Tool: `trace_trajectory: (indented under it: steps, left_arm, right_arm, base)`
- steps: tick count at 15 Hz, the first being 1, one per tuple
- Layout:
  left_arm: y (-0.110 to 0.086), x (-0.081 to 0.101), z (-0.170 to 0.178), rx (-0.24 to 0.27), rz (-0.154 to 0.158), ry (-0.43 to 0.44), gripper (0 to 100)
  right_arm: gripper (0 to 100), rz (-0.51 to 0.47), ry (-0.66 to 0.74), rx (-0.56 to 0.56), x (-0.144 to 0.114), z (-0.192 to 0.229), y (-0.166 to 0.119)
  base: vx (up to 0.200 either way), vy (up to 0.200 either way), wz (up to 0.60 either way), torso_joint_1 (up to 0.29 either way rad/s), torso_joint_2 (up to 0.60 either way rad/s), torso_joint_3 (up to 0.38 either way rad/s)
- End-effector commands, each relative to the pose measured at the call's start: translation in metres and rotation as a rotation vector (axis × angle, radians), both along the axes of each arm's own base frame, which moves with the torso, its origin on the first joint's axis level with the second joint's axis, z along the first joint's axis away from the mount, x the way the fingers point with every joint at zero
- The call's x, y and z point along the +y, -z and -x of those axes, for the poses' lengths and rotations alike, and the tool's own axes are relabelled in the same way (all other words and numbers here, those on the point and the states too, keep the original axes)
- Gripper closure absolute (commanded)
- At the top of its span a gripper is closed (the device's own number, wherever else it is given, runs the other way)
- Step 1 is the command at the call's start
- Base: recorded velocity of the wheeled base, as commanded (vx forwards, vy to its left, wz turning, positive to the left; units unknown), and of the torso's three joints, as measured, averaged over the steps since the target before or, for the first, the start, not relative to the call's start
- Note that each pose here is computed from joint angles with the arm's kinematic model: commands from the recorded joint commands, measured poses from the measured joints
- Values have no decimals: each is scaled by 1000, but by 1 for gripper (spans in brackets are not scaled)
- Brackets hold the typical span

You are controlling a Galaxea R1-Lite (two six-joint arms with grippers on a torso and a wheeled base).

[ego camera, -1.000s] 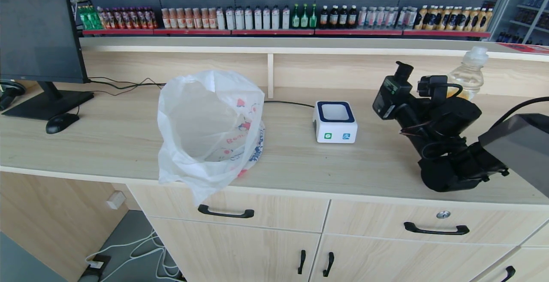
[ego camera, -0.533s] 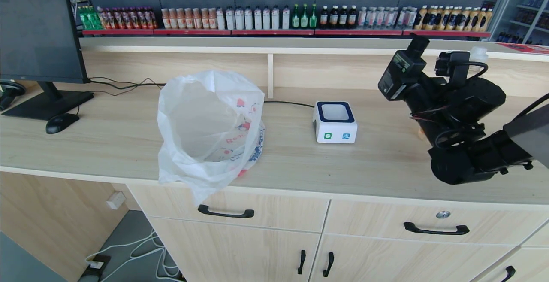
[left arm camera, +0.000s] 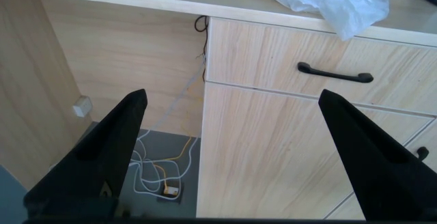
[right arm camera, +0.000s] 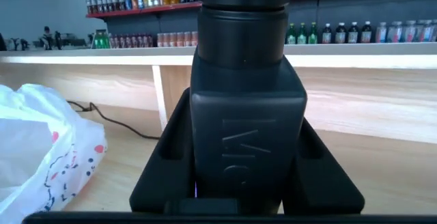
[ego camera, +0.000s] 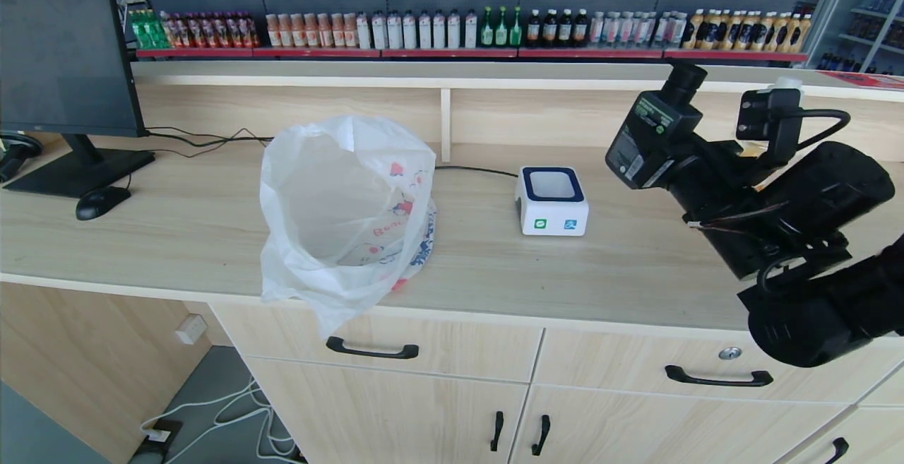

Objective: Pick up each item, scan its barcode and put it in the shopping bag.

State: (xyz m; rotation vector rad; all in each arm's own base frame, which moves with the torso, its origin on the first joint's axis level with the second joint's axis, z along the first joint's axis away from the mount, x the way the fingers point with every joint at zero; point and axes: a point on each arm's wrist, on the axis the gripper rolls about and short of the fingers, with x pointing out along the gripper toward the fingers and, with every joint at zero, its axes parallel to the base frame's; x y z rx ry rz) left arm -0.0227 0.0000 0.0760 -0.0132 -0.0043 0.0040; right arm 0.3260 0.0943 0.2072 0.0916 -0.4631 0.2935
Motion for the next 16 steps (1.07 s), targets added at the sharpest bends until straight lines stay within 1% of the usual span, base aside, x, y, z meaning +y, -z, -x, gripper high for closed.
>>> trace_trajectory:
  steps: [1, 2, 3, 4, 5, 6, 7, 9, 12, 13, 14, 16]
  left_arm:
    - [0, 0, 0, 0, 1, -1, 0]
    - [0, 0, 0, 0, 1, -1, 0]
    - [0, 0, 0, 0, 1, -1, 0]
    - [0, 0, 0, 0, 1, -1, 0]
    - [0, 0, 0, 0, 1, -1, 0]
    - [0, 0, 0, 0, 1, -1, 0]
    - [0, 0, 0, 0, 1, -1, 0]
    - [0, 0, 0, 0, 1, -1, 0]
    - [0, 0, 0, 1, 1, -1, 0]
    - [0, 0, 0, 0, 1, -1, 0]
    - [0, 0, 0, 1, 1, -1, 0]
    - [0, 0, 0, 0, 1, -1, 0]
  right_arm:
    - [100, 4, -81, 35, 9, 50, -4]
    - [100, 5, -122, 30, 15, 67, -7]
    - [100, 4, -139, 28, 19, 71, -8]
    - [100, 18, -243, 58, 39, 95, -2]
    - [100, 43, -313, 99, 51, 111, 9]
    - [100, 44, -318, 101, 51, 113, 9]
    - [100, 72, -393, 107, 67, 127, 14]
    - [100, 80, -460, 119, 82, 136, 17]
    - [100, 79, -563, 129, 94, 159, 18]
    - [100, 61, -620, 165, 95, 170, 22]
    - [100, 8, -679, 184, 95, 173, 18]
    - [100, -60, -736, 211, 94, 175, 13]
  base:
    - [0, 0, 0, 0, 0, 0]
    - [0, 0, 0, 0, 0, 0]
    - [0, 0, 0, 0, 0, 0]
    - [0, 0, 0, 0, 0, 0]
    - [0, 0, 0, 0, 0, 0]
    - [0, 0, 0, 0, 0, 0]
    - [0, 0, 0, 0, 0, 0]
    - [0, 0, 0, 0, 0, 0]
    - [0, 0, 0, 0, 0, 0]
    - [0, 0, 0, 0, 0, 0]
    - [0, 0, 0, 0, 0, 0]
    - [0, 0, 0, 0, 0, 0]
